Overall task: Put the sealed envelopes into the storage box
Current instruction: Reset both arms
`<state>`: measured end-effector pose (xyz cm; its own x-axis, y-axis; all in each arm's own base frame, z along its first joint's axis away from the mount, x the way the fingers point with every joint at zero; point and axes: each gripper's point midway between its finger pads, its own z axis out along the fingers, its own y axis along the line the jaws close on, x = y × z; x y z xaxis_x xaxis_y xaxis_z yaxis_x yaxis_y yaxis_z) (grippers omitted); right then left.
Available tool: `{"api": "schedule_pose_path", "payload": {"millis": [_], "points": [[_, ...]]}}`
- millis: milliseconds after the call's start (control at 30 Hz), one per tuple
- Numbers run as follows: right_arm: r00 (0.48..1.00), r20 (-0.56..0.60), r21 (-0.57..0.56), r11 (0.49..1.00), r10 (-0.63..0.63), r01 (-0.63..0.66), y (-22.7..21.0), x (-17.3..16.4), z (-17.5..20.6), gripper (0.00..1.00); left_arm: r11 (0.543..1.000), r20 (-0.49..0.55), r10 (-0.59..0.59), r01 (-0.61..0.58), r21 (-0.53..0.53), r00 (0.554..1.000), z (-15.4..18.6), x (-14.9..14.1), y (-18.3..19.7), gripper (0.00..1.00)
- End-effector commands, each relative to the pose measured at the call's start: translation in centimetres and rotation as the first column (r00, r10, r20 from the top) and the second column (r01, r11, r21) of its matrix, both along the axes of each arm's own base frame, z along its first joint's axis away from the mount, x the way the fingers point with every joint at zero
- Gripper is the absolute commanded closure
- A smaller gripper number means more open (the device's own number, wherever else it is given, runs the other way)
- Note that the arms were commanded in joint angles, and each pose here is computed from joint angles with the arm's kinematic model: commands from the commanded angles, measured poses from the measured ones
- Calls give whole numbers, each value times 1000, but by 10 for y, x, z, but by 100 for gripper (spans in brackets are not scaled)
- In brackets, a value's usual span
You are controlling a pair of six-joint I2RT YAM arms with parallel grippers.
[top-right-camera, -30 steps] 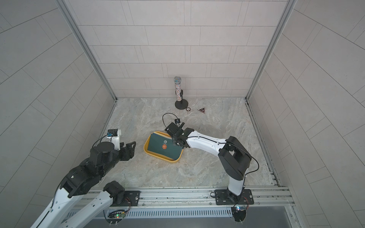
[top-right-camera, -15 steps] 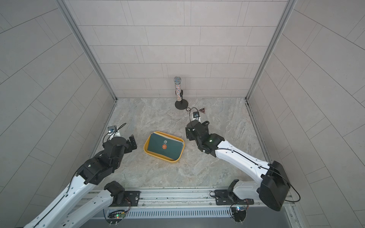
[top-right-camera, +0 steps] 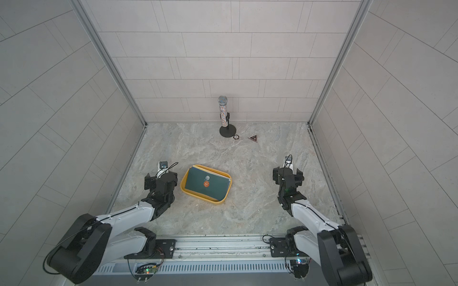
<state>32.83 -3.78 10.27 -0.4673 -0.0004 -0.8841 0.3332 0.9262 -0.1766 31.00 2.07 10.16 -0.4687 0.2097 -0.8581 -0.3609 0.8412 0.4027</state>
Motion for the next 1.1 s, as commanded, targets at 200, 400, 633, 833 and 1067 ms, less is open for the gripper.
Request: {"api": "schedule_pose_path", "payload": {"millis": [200, 400, 633, 833, 1067], "points": [[973, 229, 16, 1000, -10, 7, -21, 54, -3, 10, 959, 208, -131, 177, -220, 969, -3, 79, 8, 0], [990, 134, 45, 998, 43, -49, -12, 58, -10, 9, 926, 44, -178, 183, -330, 983, -19, 88, 8, 0], [986, 148, 50, 995, 73, -81, -9, 59, -10, 0, 924, 63, -189, 199, -328, 980, -17, 86, 6, 0], [983, 168, 49, 995, 74, -83, -9, 59, -10, 0, 924, 90, -188, 207, -323, 978, -17, 87, 6, 0], [984, 165, 49, 995, 72, -82, -9, 59, -9, 0, 924, 83, -191, 208, -322, 978, -17, 87, 6, 0]]}}
